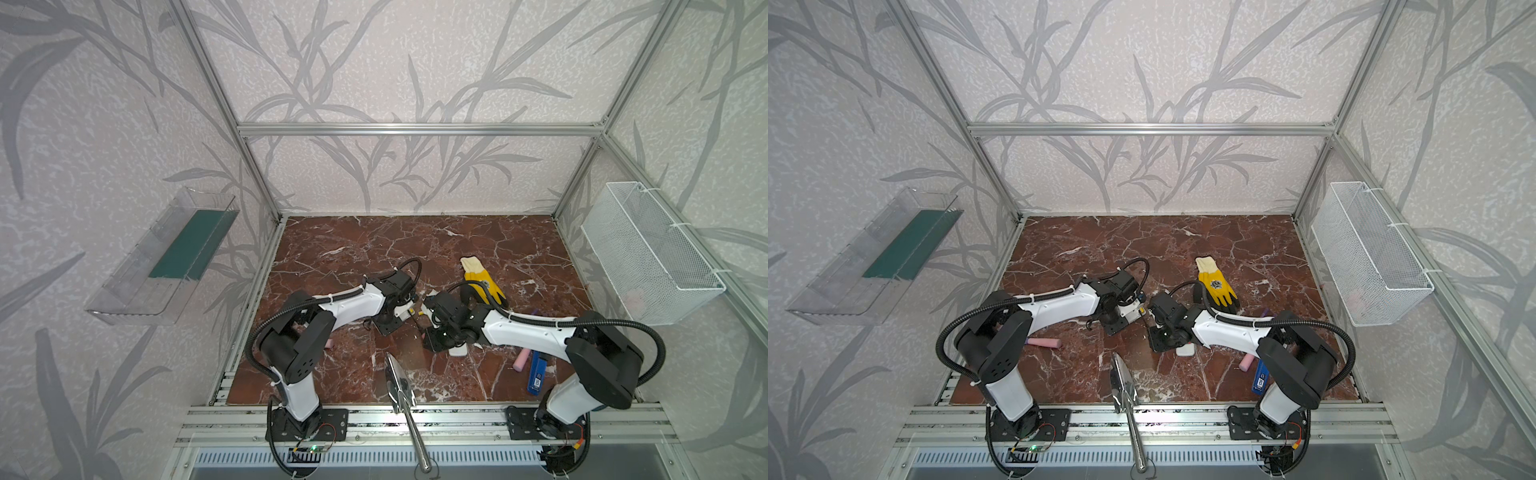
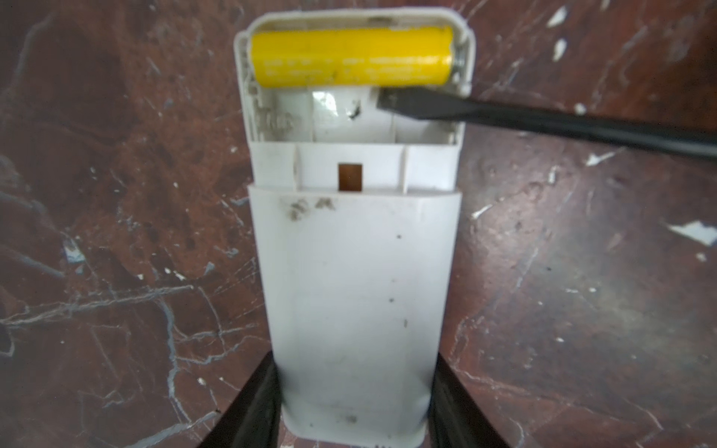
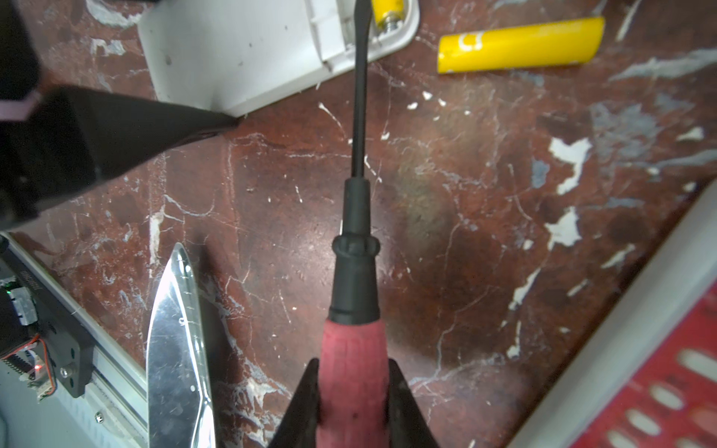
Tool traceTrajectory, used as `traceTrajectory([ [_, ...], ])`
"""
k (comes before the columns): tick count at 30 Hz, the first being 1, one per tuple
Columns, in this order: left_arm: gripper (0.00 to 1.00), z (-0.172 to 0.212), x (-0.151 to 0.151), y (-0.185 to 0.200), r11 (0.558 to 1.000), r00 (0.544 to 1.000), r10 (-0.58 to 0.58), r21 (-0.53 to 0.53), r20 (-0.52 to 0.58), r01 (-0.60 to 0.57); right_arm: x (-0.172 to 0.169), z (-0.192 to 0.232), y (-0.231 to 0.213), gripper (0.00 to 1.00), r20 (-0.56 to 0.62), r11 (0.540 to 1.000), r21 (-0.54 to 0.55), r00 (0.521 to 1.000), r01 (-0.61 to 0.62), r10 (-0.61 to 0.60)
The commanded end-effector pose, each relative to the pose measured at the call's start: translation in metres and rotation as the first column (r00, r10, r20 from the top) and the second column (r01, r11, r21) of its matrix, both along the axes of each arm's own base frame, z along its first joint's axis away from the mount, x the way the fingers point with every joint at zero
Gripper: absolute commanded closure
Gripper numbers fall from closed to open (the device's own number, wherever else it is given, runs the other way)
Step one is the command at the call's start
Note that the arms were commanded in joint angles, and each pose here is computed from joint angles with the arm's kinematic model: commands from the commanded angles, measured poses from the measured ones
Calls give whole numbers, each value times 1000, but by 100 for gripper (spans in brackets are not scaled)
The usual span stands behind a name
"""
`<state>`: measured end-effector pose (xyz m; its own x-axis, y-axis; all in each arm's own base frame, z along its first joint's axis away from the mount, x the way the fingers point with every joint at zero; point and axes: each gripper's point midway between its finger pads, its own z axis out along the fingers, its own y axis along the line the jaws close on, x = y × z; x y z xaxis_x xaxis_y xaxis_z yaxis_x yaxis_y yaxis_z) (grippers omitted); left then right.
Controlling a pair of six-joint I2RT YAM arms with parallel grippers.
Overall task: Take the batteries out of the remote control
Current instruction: 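Insert the screwdriver tip under the remaining yellow battery with the right gripper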
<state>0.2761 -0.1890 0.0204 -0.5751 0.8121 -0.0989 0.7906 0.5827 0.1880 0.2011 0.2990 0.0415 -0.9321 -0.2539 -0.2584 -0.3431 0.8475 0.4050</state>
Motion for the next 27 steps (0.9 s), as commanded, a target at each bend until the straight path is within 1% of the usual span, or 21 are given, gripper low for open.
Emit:
traceTrajectory([
  [1,71,8,-3,3,999,999,30,22,17,-30,4,-4,-5,100,-34,997,-38,997,71,-73],
  [6,73,8,-7,-1,999,999,36,28,11,-36,8,-8,-1,100,-42,995,-25,994,101,-102],
  [15,75,-2,-17,-8,999,999,17,34,-28,-16,16,-21,3,100,-17,986,12,986,164,-164],
  [23,76,-4,-19,-9,1000,999,9,25,-36,-8,17,-33,5,100,-16,986,34,986,166,-166],
  [27,76,-3,-18,-7,999,999,8,31,-32,-7,16,-44,3,100,-26,985,22,985,169,-168],
])
